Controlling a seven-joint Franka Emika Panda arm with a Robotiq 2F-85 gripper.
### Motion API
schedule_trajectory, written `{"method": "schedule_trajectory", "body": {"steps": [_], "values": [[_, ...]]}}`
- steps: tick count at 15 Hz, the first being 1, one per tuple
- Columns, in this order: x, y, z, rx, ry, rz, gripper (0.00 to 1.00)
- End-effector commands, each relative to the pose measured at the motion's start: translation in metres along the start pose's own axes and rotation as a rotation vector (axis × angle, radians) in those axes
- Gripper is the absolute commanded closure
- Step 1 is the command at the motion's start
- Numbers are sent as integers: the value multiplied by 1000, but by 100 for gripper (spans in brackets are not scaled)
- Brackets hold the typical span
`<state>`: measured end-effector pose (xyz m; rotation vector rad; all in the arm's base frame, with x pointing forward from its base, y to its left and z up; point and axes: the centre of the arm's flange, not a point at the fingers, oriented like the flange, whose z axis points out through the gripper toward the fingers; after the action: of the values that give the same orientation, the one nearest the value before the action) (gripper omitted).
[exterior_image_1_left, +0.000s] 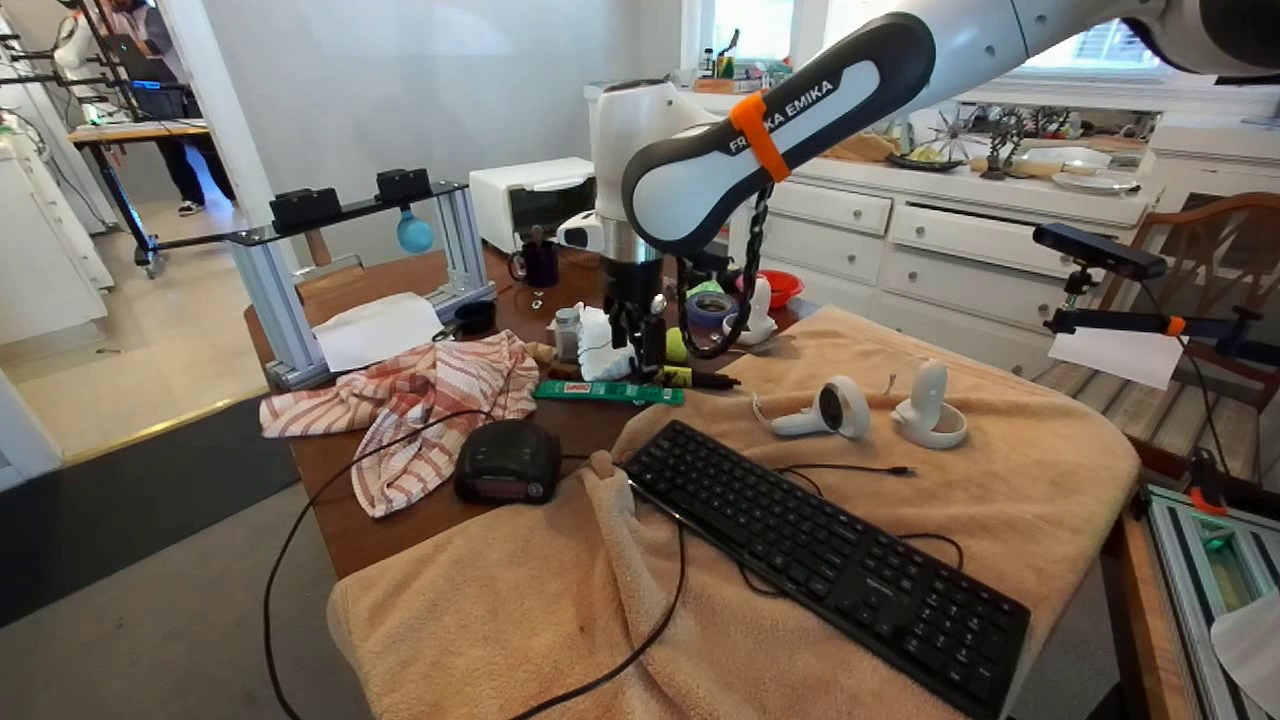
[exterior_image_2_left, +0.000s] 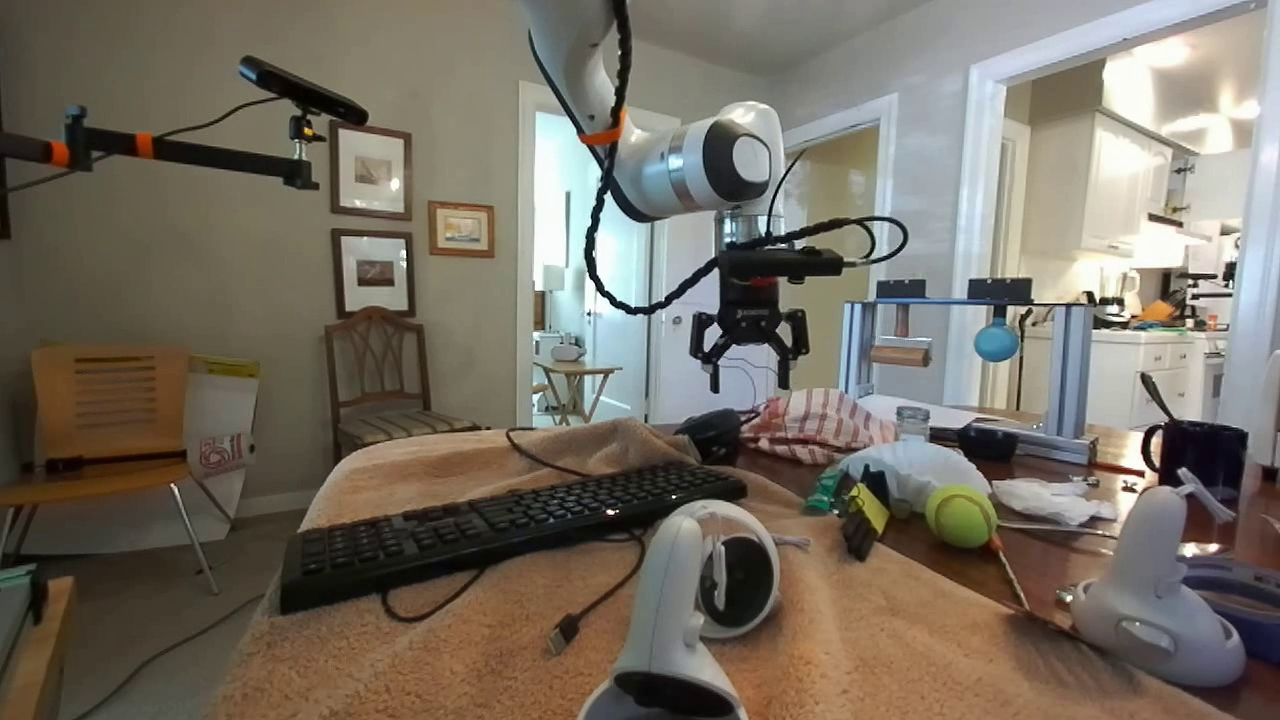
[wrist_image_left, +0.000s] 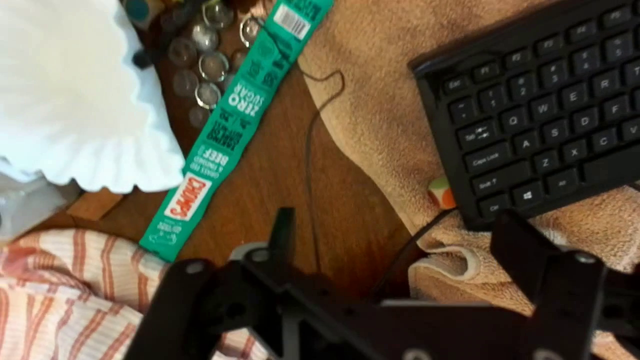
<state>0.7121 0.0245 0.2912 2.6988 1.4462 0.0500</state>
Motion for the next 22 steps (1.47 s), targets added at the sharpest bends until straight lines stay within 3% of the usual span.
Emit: {"method": "schedule_trajectory", "body": {"steps": [1, 6, 9, 11, 18, 22], "values": [[-26, -15, -5, 18, -111, 164, 0], [-56, -19, -2, 109, -267, 370, 0], [-63, -12, 27, 117, -327, 321, 0], [-68, -9, 45, 100, -236, 228, 0], [-78, 8, 86, -92, 64, -18, 0], [-66, 1, 90, -148, 194, -182, 0]]}}
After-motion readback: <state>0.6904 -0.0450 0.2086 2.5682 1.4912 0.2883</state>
